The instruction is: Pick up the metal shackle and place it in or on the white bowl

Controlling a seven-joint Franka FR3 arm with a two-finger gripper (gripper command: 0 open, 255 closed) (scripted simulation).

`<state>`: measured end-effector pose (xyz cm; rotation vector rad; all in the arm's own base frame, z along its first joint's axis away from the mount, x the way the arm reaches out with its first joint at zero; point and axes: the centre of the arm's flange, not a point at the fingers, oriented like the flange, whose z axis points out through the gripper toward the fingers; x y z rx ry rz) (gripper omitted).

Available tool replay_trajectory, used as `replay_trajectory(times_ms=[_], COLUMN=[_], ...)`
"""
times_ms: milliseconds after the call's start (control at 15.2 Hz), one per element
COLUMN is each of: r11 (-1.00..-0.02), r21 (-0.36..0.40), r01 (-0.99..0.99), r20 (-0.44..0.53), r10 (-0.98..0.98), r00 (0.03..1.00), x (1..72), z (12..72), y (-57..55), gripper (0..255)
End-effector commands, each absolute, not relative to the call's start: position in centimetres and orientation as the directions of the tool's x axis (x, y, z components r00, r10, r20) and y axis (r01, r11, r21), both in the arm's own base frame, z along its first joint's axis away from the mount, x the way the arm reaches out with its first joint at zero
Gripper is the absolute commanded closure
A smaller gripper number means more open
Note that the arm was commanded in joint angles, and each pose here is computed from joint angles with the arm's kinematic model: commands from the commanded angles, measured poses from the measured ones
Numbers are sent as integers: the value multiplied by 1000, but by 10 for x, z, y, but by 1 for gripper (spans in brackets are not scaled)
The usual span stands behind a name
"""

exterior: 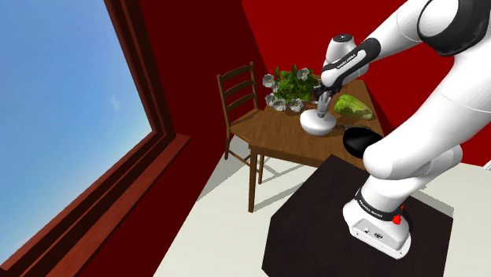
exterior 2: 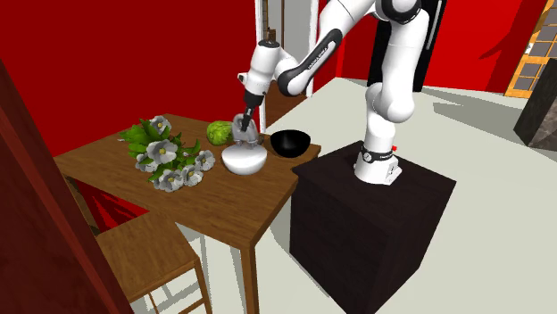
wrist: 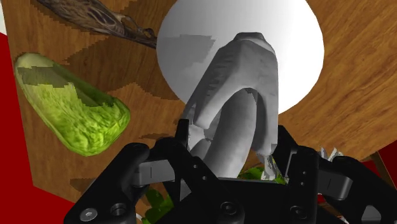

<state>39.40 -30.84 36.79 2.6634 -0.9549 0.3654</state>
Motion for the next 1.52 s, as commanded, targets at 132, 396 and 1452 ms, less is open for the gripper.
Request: replay_trajectory(times_ms=[132,396,1452], r11=[-739,-739,-739], r21=[181,181,181], r01=[-649,-649,-649], r20=[331,331,331], r10=[-575,-575,-575], r00=[748,748,748], x=[395,395,388], z=[346,334,380], y=[-309,-309,-291], gripper=[255,255,0])
